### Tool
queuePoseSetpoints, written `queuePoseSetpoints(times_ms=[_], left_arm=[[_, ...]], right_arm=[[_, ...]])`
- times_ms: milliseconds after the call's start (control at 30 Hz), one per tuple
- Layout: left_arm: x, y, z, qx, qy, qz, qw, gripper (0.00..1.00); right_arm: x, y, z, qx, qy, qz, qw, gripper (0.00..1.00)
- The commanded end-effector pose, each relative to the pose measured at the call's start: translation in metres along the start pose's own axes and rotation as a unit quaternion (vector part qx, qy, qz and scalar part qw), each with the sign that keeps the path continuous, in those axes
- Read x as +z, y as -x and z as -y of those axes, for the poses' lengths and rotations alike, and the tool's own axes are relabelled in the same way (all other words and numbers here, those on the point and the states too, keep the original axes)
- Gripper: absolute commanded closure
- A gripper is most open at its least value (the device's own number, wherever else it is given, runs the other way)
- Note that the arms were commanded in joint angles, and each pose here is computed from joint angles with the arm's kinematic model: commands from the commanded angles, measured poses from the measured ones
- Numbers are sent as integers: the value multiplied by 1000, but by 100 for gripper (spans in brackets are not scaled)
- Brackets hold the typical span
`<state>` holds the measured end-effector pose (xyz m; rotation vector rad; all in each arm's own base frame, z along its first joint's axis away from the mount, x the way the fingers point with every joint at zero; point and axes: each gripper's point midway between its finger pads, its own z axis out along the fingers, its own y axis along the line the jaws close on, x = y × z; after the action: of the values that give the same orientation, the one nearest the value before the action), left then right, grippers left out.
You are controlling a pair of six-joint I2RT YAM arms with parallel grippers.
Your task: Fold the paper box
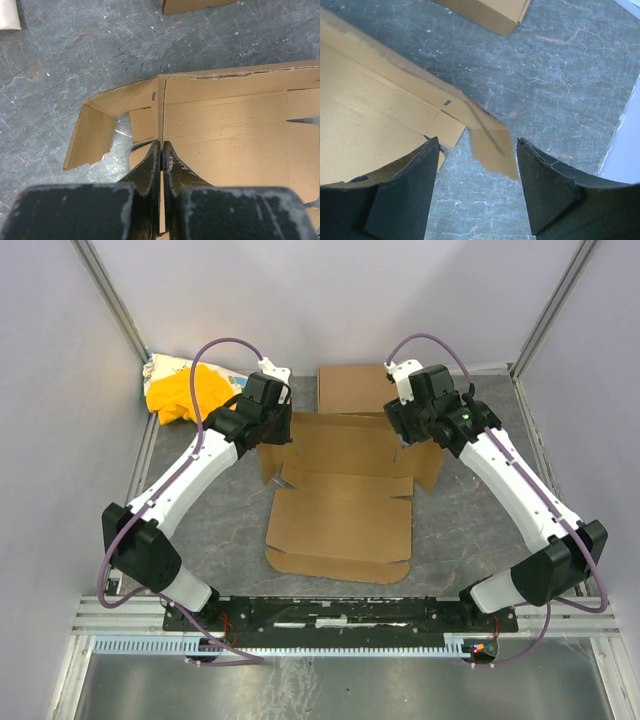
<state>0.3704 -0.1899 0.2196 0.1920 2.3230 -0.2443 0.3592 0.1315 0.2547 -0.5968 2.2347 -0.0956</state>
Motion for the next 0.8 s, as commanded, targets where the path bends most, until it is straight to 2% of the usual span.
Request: queuePoseSetpoints(times_ms=[0, 167, 333, 467, 500, 633, 767], left_arm=[[-15, 7, -1, -18, -3, 10, 1000, 97], [-19, 8, 0, -21, -4, 13, 1000, 97], [-20, 7, 1, -26, -8, 11, 1000, 97], [-20, 5, 3, -30, -13, 9, 999, 97], [-20, 4, 3, -31, -15, 8, 999, 97], [-21, 2, 10, -40, -32, 5, 999, 97], [-23, 0, 16, -52, -49, 5, 997, 97]], right_arm=[[13, 13, 19, 43, -32, 31, 998, 29], [21, 11, 23, 52, -26, 32, 998, 35], [23, 6, 15, 73, -3, 20, 997, 60], [22, 0, 3, 107, 23, 2, 994, 75], [21, -2, 1, 122, 24, -4, 992, 82], [21, -9, -13, 172, 46, -22, 984, 89], [24, -7, -21, 221, 54, -11, 974, 92]])
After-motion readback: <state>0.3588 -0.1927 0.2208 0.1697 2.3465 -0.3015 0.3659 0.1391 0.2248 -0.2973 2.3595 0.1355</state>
